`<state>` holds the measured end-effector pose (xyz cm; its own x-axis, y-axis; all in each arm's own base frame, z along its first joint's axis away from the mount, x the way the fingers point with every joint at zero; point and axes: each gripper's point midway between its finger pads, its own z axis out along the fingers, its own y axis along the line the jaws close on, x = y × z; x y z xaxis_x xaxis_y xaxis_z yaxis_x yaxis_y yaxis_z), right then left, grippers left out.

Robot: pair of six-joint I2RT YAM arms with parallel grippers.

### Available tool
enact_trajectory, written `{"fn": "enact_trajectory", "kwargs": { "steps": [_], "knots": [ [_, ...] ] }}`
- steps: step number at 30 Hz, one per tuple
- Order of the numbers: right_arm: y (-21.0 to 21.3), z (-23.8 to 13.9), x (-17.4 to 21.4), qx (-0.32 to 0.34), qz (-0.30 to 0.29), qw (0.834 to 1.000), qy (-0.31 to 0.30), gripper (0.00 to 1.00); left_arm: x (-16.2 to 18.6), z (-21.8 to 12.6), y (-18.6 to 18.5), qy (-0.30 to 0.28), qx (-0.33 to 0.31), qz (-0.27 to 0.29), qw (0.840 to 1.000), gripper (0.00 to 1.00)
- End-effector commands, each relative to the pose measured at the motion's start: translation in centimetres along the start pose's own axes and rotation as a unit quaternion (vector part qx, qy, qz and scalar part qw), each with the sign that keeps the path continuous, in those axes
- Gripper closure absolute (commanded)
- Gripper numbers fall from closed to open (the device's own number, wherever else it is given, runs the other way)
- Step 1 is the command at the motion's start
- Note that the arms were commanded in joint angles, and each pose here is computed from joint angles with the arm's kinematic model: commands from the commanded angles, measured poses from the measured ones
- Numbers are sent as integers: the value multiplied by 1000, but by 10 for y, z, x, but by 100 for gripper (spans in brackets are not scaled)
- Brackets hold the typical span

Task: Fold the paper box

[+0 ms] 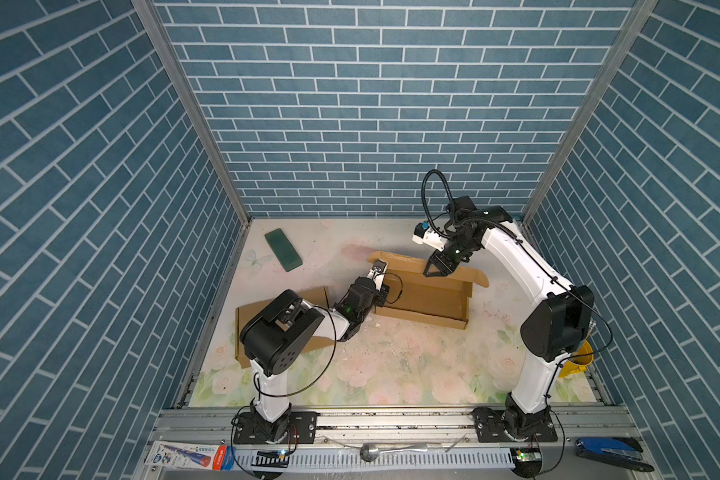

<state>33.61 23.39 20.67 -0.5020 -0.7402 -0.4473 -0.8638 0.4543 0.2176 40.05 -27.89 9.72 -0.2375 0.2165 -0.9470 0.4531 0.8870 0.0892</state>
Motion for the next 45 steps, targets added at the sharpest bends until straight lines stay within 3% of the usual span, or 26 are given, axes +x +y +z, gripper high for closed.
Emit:
{"fn": "enact_trajectory", "kwargs": {
  "steps": [1, 6, 13, 23, 26, 30, 32, 35, 40, 45],
  "knots": [
    [11, -6, 7, -3, -40, 999, -6, 66, 39, -9, 5, 70, -3, 25, 997, 92],
    [12, 1, 14, -1, -49, 999, -11, 76, 23, -17, 8, 55, -8, 20, 998, 81],
    [16, 9, 26, -5, -50, 999, -12, 79, 10, -51, 23, 51, -28, 18, 998, 60],
    [25, 31, 51, 14, -58, 998, -5, 78, -42, -131, 83, 40, -109, -19, 993, 50],
    [37, 47, 64, 11, -72, 997, 16, 69, -69, -143, 102, 37, -122, -48, 991, 47],
    [51, 71, 78, 4, -72, 997, 34, 55, -114, -134, 97, 39, -50, -90, 994, 48],
    [58, 82, 84, -12, -60, 997, 41, 47, -128, -119, 70, 56, 29, -92, 994, 51],
    [62, 96, 93, -25, -40, 997, 64, 37, -138, -96, 25, 92, 150, -120, 977, 58],
    [62, 106, 99, -30, -14, 997, 71, 31, -118, -68, -33, 139, 245, -142, 949, 61],
    [69, 120, 99, -54, 13, 998, 39, 29, -73, -55, -60, 184, 264, -167, 932, 62]
  ]
}}
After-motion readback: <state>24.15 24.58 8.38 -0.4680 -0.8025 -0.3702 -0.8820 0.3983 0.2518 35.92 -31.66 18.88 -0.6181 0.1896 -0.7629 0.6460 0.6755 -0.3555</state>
